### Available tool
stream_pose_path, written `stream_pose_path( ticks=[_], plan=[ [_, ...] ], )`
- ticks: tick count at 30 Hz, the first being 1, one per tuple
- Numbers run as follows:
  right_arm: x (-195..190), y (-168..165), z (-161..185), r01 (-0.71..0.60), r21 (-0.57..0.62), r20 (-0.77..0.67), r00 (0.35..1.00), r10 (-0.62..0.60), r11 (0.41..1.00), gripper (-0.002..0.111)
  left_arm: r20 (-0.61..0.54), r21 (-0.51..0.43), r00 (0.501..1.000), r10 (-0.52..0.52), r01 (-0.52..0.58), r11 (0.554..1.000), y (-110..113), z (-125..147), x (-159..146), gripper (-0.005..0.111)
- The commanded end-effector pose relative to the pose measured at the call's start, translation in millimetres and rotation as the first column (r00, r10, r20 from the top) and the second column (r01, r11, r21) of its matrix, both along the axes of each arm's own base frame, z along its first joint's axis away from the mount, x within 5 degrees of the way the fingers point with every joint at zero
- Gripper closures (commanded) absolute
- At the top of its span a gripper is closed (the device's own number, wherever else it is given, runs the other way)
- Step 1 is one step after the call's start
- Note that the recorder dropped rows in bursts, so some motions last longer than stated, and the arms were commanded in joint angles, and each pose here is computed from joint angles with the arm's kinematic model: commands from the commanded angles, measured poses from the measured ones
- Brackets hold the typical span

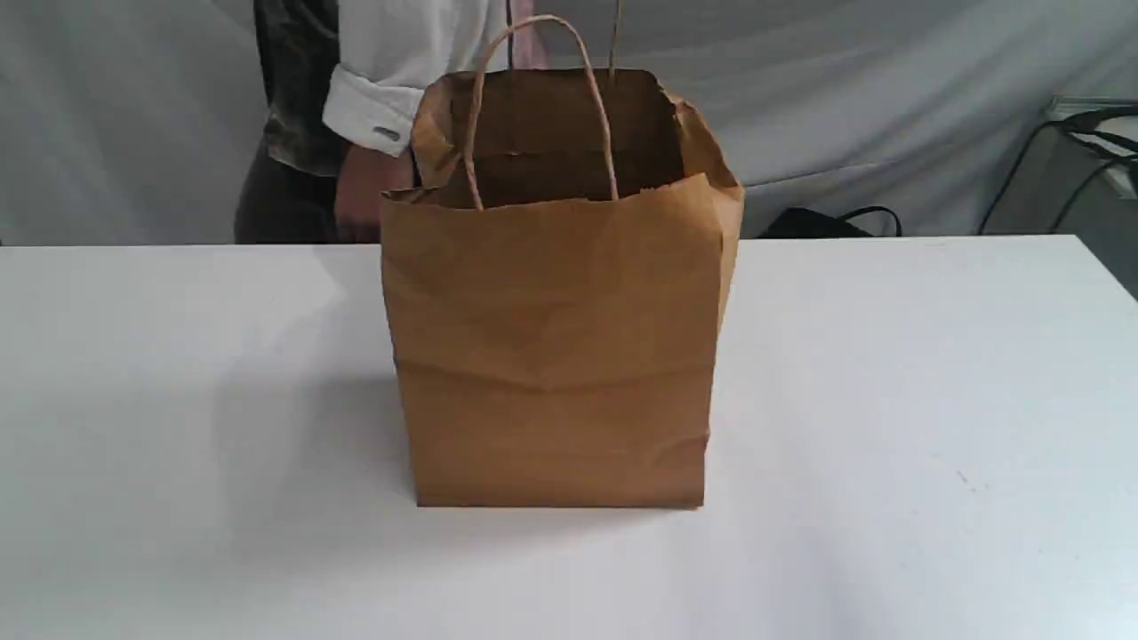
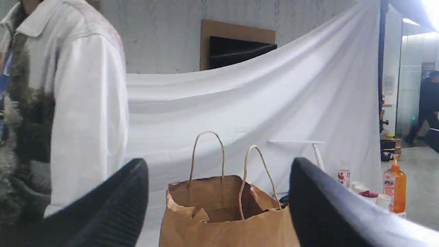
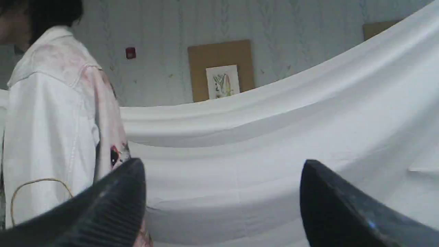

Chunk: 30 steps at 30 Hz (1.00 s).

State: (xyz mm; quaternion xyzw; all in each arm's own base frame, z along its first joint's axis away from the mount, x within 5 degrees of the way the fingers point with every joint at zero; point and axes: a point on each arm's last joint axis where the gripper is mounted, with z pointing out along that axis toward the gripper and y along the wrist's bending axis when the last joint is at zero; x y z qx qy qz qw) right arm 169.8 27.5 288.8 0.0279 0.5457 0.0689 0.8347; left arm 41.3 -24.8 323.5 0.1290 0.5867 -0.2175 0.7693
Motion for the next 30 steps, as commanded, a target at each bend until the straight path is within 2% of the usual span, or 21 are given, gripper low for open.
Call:
stream_pose_path(
  ticks=[1, 3, 9, 12, 19, 22, 30],
  plan=[
    [-19.1, -3.8, -19.3, -0.030, 0.034, 0.064, 0.998, 0.028, 0.999, 0.045, 0.030, 0.004, 1.000, 0.007, -0.007, 1.000, 3.6, -13.9, -7.7, 0.045],
    [-25.5, -5.4, -35.3, -0.033, 0.024, 0.009, 0.999, 0.033, 0.999, 0.045, 0.065, -0.010, 0.998, 0.013, -0.013, 1.000, 7.5, -22.4, -15.1, 0.045],
    [-37.0, -9.3, -62.2, -0.030, 0.013, -0.093, 0.995, 0.031, 0.999, 0.045, 0.012, 0.043, 1.000, 0.029, -0.029, 0.999, 4.5, -46.9, -6.6, 0.045],
    [-37.0, -9.5, -62.2, -0.023, 0.000, -0.093, 0.995, 0.023, 1.000, 0.045, -0.011, 0.108, 0.999, 0.041, -0.039, 0.993, 2.2, -64.0, -1.5, 0.045],
    [-37.1, -8.7, -62.1, -0.046, 0.040, -0.093, 0.994, 0.050, 0.998, 0.045, -0.116, 0.147, 0.991, 0.068, -0.051, 0.988, 0.6, -102.5, 7.9, 0.045],
    [-36.3, -12.1, -64.1, -0.014, 0.065, -0.116, 0.993, 0.021, 0.998, 0.045, -0.153, 0.103, 0.982, 0.107, -0.092, 0.990, 4.5, -108.1, 10.7, 0.045],
    [-35.5, -15.9, -66.6, 0.025, 0.092, -0.145, 0.989, -0.011, 0.995, 0.045, -0.152, 0.103, 0.981, 0.124, -0.109, 0.989, 5.9, -108.4, 11.3, 0.045]
  ],
)
